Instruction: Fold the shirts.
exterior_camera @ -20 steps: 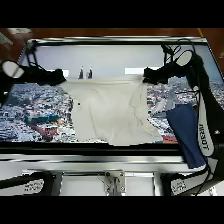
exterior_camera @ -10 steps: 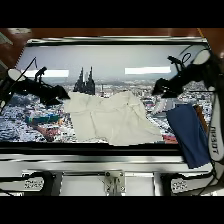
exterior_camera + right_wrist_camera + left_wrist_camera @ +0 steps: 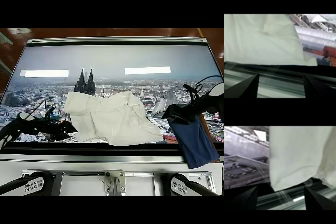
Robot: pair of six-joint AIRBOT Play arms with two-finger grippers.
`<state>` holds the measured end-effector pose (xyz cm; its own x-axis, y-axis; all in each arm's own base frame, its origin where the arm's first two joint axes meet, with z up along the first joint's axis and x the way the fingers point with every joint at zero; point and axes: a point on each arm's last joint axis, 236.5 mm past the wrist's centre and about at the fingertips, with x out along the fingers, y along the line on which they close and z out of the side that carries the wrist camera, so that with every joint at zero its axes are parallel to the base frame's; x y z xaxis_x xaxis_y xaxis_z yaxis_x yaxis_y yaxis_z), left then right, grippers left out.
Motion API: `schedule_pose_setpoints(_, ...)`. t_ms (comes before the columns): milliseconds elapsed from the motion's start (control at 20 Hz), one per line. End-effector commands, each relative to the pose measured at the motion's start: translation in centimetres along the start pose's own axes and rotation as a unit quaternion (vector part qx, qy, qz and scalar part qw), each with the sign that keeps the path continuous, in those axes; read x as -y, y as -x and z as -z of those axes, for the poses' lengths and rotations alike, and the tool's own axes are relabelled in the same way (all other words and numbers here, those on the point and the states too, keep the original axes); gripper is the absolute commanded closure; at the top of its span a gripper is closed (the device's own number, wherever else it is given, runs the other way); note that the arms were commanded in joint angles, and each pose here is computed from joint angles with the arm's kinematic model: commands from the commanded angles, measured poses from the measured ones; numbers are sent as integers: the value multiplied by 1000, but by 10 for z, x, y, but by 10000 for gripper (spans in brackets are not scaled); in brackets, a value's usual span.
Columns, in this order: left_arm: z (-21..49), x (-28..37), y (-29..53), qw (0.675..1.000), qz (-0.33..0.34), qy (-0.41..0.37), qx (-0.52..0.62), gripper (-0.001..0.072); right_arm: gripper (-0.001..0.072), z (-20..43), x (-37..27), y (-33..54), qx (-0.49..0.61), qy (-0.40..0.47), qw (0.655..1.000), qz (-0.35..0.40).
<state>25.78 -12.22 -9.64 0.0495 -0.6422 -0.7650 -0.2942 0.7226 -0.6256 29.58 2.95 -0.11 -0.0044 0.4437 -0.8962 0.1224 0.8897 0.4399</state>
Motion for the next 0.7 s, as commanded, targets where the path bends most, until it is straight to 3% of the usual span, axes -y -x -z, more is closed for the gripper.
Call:
schedule_pose_setpoints(0,-6,6,-19,999,21,10,42,121,69,9,-8,-12,0,-15,999,-31)
schedule_pose_setpoints(100,-1,13,-29,999,26,-5,30,82,69,10,-8,-12,-2,-15,999,-32)
schedule_pose_setpoints(150,6,13,-36,1000,22,-7,14,8,69,10,-8,-12,-2,-15,999,-31)
schedule_pose_setpoints(300,13,10,-46,1000,18,-2,-5,17,69,10,-8,-12,-2,-15,999,-31)
schedule_pose_setpoints(350,13,11,-46,1000,20,0,-4,198,69,10,-8,-13,-2,-15,999,-30)
schedule_pose_setpoints(400,11,15,-46,1000,30,8,-1,531,69,10,-6,-13,-2,-15,1000,-27)
schedule_pose_setpoints(450,9,22,-45,999,45,12,4,677,69,11,-2,-13,-4,-14,1000,-18)
schedule_pose_setpoints(650,0,48,-34,996,84,-12,25,676,31,40,39,-35,-53,-24,997,41)
